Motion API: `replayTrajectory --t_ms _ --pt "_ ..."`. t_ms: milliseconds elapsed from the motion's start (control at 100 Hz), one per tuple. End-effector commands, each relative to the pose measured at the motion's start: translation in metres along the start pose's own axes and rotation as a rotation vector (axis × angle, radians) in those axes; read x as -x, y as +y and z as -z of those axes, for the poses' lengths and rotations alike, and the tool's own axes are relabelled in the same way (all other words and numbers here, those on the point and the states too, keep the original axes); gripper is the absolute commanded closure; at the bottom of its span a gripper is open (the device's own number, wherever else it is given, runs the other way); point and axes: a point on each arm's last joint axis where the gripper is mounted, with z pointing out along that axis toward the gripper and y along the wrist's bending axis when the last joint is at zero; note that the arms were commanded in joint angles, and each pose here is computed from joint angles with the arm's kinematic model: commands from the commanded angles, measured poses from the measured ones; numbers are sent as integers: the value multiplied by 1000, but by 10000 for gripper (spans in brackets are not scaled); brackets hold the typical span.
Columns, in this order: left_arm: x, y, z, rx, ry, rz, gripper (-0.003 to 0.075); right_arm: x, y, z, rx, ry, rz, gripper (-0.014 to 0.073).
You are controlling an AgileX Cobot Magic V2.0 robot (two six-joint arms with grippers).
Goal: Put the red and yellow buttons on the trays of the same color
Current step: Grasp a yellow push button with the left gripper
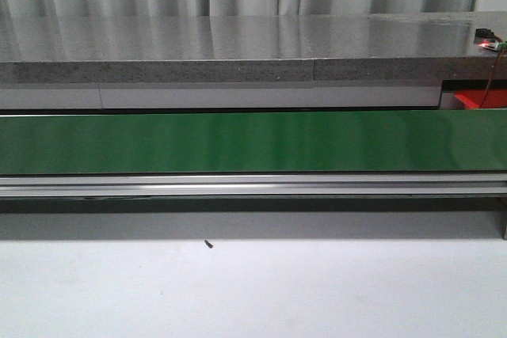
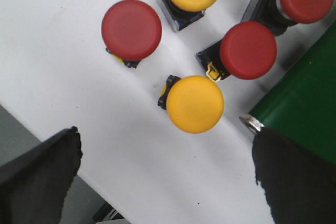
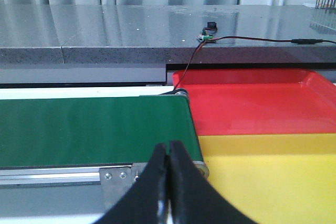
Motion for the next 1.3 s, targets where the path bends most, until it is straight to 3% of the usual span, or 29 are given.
replayTrajectory --t_ms 0,890,1290 --pt "12 -4 14 -27 -65 20 81 14 1 2 4 -107 12 662" --pt "23 -4 -55 -48 51 94 81 14 1 2 4 -107 12 662" --pt "26 -5 -55 -53 67 98 106 14 1 2 4 -107 12 662"
